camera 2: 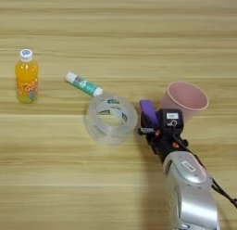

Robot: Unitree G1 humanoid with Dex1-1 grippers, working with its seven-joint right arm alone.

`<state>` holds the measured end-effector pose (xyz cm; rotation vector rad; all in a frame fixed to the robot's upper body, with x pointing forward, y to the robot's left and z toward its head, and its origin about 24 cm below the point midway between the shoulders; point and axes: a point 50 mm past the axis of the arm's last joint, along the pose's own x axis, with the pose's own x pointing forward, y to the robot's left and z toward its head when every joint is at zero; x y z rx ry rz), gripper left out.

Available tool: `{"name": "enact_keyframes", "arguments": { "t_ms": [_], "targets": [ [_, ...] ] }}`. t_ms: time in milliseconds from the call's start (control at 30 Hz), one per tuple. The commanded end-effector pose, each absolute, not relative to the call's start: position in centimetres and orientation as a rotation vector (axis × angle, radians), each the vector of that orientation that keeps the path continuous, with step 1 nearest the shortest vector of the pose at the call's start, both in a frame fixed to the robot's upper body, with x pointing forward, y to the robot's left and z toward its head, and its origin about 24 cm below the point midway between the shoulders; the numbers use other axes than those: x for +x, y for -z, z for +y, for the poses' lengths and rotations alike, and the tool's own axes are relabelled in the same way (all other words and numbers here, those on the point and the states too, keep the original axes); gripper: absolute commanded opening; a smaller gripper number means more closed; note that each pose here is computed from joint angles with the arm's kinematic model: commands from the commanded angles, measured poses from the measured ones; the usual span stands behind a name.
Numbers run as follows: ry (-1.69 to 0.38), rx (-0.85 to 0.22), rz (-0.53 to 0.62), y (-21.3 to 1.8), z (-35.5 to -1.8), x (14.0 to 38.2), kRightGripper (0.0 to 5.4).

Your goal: Move the objects on the table

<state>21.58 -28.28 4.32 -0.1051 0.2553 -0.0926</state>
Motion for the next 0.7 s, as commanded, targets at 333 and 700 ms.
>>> {"name": "enact_keyframes", "arguments": {
  "t_ms": [333, 700],
  "targets": [
    [0.095, -0.149, 0.239, -4.8, -29.0, 22.5, 1.43],
    [0.067, -0.156, 0.263, -4.3, -28.7, 22.4, 1.43]
  ]
}}
